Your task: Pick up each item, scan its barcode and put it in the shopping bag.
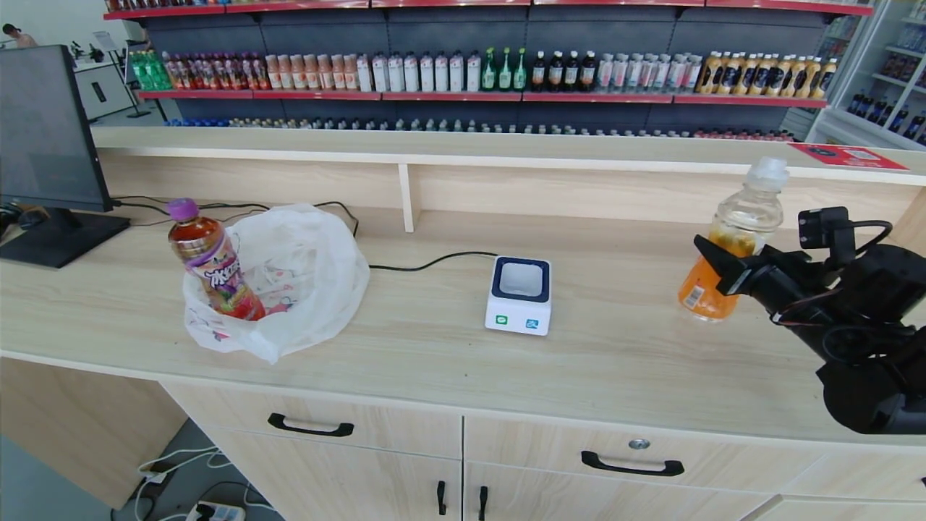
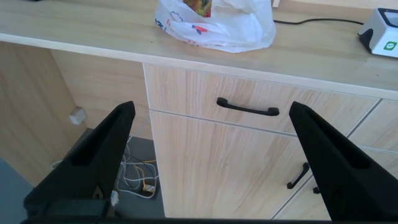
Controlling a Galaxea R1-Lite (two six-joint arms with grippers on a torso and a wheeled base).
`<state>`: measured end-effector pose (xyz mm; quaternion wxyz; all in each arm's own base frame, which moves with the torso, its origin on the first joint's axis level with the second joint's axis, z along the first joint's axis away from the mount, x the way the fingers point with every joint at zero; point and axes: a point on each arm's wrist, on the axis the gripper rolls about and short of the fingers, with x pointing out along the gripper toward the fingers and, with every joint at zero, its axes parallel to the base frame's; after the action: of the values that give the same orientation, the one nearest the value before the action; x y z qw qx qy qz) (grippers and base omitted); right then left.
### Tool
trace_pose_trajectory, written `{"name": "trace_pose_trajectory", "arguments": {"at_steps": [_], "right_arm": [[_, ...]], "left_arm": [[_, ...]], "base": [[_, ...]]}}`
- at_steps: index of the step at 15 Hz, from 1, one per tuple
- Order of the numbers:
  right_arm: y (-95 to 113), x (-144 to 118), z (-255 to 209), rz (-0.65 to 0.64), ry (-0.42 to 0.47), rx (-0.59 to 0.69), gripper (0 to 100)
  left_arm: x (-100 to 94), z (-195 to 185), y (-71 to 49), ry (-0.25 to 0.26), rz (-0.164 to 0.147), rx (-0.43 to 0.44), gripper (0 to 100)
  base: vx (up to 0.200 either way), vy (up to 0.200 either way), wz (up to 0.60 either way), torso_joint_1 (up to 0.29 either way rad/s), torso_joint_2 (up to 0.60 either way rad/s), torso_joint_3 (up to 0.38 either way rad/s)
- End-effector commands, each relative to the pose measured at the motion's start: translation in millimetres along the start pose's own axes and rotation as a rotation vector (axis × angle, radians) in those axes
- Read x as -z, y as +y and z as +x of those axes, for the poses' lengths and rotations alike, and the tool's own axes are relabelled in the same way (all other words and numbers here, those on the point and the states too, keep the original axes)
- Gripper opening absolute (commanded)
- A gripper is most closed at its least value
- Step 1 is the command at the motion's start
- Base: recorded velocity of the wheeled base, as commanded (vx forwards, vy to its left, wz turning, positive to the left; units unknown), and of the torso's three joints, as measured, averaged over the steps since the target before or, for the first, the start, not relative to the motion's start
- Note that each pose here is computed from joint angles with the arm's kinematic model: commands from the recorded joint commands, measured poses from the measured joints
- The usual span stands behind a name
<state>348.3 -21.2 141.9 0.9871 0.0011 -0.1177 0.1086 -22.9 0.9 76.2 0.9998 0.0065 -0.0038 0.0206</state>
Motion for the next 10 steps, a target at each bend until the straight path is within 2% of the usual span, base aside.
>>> {"name": "trace_pose_trajectory", "arguments": {"at_steps": [1,3,5,8,10], "right_arm": [[6.5,-20.1,-3.0,-0.012,-0.052,-0.011,0],[13.1,-32.9,-9.8,-0.012,-0.075,-0.016,0],[31.6,-48.8,-23.8,-0.001,-0.095,-0.051,0],[56.1,-59.2,-51.4,0.021,-0.082,-0.049,0],[70.1,-71.7,-58.2,0.049,-0.119,-0.049,0]], "left_arm": [[0.0,0.0,0.0,0.0,0.001,0.0,100],[0.0,0.0,0.0,0.0,0.001,0.0,100],[-0.2,0.0,0.0,-0.001,0.001,0.0,100],[-0.3,0.0,0.0,-0.003,-0.001,0.0,100],[-0.3,0.0,0.0,-0.003,0.0,0.0,100]], "base": [[0.0,0.0,0.0,0.0,0.0,0.0],[0.0,0.0,0.0,0.0,0.0,0.0],[0.0,0.0,0.0,0.0,0.0,0.0],[0.0,0.0,0.0,0.0,0.0,0.0],[0.0,0.0,0.0,0.0,0.0,0.0]]}}
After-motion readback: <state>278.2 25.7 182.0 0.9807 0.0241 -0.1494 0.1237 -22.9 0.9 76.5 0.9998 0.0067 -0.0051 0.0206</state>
